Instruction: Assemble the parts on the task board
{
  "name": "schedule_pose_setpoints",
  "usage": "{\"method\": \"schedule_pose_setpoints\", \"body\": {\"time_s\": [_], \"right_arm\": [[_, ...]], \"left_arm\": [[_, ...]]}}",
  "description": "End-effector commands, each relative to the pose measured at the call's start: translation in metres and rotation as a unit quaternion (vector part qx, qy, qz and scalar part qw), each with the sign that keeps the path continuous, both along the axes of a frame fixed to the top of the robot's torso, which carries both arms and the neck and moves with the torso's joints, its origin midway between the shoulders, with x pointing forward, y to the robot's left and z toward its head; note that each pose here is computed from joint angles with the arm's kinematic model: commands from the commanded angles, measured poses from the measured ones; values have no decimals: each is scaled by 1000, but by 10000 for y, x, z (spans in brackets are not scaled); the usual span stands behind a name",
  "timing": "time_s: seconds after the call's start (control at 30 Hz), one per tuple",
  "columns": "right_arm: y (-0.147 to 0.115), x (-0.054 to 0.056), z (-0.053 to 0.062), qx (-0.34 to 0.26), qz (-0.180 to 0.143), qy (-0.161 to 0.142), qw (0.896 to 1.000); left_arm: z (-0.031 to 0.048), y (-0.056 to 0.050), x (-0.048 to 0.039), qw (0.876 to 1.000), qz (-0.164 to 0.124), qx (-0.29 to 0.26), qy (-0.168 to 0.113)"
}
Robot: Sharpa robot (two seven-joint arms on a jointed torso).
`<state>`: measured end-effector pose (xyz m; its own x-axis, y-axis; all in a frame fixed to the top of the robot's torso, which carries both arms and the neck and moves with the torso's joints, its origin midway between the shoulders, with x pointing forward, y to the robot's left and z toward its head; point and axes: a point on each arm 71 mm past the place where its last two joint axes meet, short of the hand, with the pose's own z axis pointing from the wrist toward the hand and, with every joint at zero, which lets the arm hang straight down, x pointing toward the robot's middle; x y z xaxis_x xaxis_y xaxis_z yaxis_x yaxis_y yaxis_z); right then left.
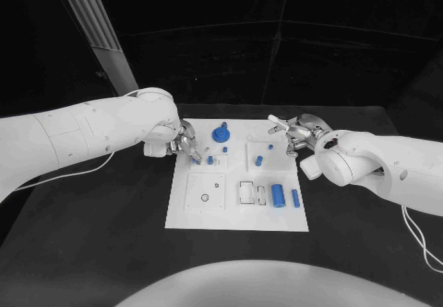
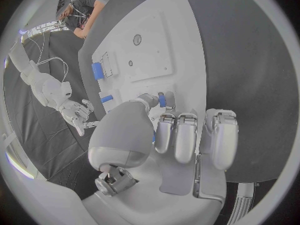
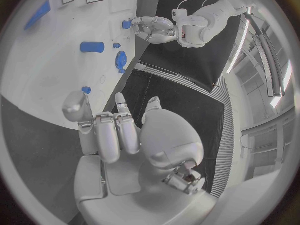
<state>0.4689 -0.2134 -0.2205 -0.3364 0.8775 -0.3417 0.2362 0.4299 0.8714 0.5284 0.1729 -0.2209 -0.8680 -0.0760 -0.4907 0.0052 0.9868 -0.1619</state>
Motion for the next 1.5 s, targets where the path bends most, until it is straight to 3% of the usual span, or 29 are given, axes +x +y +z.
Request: {"method": "schedule_pose_setpoints", "body": {"time_s": [0.03,1.5], "right_arm": [[8,1,8,-1,3,-1,1000],[7,0,3,-3,3,3,1000]], "left_arm": [[-40,-13,-34,1000,-11,-5,17],[-52,-10,-54,999,-17,-1,35]]}}
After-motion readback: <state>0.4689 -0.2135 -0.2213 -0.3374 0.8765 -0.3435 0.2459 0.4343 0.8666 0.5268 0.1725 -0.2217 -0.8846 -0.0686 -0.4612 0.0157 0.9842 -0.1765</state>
